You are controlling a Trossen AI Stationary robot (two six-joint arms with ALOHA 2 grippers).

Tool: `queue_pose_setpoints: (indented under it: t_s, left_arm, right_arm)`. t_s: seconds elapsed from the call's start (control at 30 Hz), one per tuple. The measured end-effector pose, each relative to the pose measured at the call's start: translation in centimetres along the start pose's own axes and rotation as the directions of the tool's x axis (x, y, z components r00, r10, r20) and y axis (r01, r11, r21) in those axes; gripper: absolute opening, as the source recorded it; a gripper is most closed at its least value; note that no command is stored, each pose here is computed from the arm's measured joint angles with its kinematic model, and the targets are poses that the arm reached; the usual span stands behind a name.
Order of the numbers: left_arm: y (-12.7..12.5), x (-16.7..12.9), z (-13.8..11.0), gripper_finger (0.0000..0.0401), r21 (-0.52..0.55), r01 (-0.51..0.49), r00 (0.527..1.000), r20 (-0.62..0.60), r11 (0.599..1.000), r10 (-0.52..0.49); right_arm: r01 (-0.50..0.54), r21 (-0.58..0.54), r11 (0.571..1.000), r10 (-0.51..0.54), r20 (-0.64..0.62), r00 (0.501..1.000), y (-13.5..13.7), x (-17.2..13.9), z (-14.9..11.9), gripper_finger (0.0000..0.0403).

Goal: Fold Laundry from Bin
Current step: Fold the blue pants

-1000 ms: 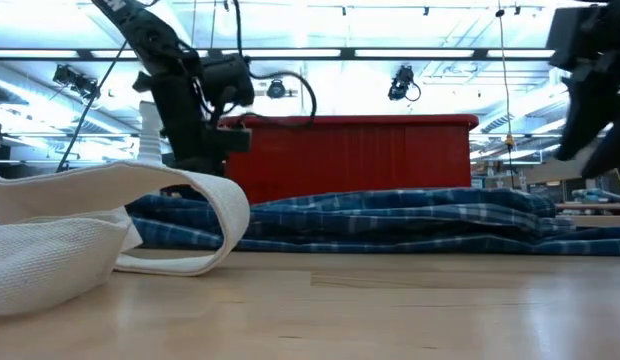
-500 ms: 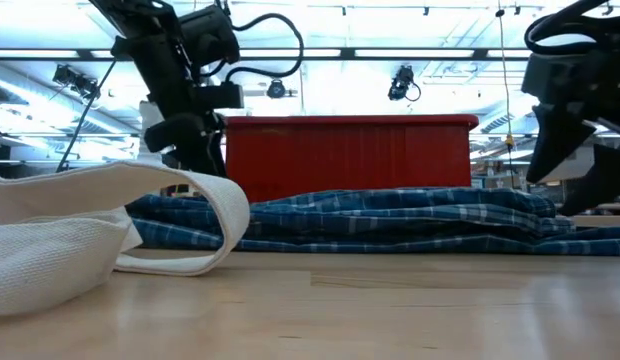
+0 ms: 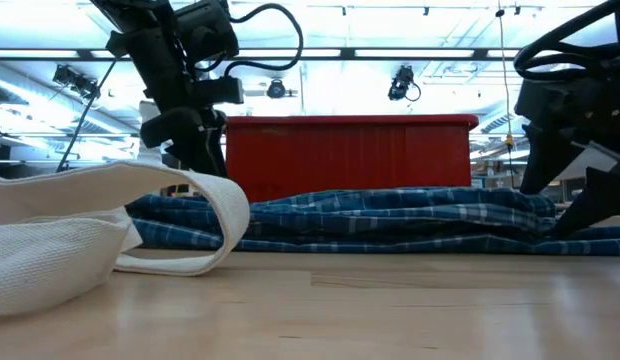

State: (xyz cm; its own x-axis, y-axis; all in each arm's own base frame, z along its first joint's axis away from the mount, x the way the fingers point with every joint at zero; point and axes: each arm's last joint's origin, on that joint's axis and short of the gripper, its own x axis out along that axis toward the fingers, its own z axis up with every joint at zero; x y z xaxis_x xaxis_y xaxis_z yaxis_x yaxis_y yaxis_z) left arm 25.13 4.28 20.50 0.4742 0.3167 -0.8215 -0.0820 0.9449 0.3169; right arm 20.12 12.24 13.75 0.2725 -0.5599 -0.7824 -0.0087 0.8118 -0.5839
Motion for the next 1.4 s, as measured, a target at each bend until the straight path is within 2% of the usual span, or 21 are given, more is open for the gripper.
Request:
queue_pose_setpoints:
  t_s: [0.47, 1.13, 1.33, 1.4]
  left_arm:
    - [0.0, 0.0, 0.01, 0.021, -0.002, 0.0, 1.0, 0.001, 1.0, 0.0]
    - [0.0, 0.0, 0.0, 0.021, -0.002, 0.0, 1.0, 0.0, 1.0, 0.0]
    - [0.0, -0.01, 0.01, 0.021, -0.002, 0.0, 1.0, 0.001, 1.0, 0.0]
    - [0.0, -0.01, 0.01, 0.021, -0.002, 0.0, 1.0, 0.0, 1.0, 0.0]
  right_arm:
    - [-0.025, -0.007, 1.0, 0.025, -0.027, 0.999, -0.19, 0.24, 0.09, 0.0162]
    - [-0.018, -0.008, 1.0, 0.018, -0.037, 0.999, -0.26, 0.24, -0.02, 0.0065]
    - [-0.009, -0.027, 1.0, 0.008, -0.055, 0.998, -0.44, 0.08, -0.09, 0.0013]
    - [0.003, -0.043, 0.999, -0.006, -0.075, 0.997, -0.71, -0.28, 0.01, 0.0013]
